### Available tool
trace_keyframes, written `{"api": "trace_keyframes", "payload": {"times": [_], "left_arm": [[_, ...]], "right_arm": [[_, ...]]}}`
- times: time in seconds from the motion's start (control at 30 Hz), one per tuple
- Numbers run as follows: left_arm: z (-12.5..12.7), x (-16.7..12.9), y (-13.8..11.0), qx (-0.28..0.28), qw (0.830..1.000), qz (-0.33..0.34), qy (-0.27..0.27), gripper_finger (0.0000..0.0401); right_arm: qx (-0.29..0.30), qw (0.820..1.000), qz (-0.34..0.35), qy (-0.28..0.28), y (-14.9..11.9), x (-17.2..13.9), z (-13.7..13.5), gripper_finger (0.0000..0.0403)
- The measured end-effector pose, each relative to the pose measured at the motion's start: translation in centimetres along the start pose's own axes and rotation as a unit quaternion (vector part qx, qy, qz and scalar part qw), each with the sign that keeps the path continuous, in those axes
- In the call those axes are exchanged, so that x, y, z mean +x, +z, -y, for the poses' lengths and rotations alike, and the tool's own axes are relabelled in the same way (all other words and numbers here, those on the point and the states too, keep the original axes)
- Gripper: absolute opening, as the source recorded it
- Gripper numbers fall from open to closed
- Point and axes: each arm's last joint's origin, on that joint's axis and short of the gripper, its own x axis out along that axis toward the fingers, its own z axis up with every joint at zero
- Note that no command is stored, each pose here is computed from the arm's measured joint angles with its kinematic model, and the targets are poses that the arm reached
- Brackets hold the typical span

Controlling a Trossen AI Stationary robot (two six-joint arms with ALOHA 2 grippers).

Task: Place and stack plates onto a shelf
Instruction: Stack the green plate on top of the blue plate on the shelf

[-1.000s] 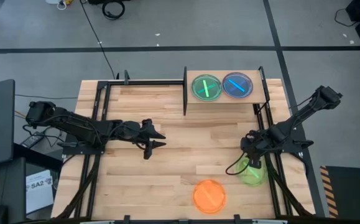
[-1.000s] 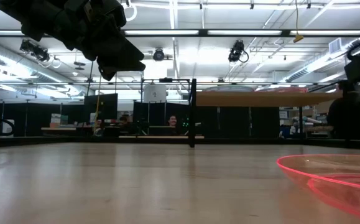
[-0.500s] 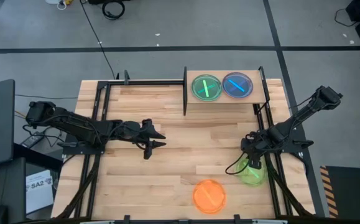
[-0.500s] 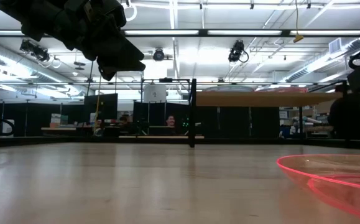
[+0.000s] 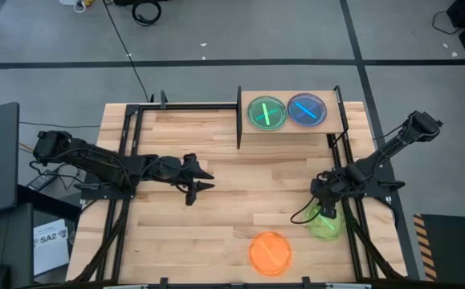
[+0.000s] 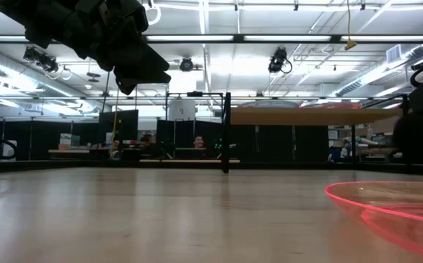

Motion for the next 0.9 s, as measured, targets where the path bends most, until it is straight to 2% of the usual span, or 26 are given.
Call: {"api": "trace_keyframes", "payload": {"times": [0.8, 0.9], "left_arm": [[0.00, 0.00, 0.00, 0.000, 1.000, 0.000, 0.000, 0.0151], [0.00, 0.00, 0.00, 0.000, 1.000, 0.000, 0.000, 0.0151]], "right_arm": [[-0.004, 1.000, -0.011, 0.020, 0.02, -0.04, -0.22, 0.0014], [-0.004, 1.000, -0.011, 0.021, 0.03, -0.04, -0.23, 0.0008]]}}
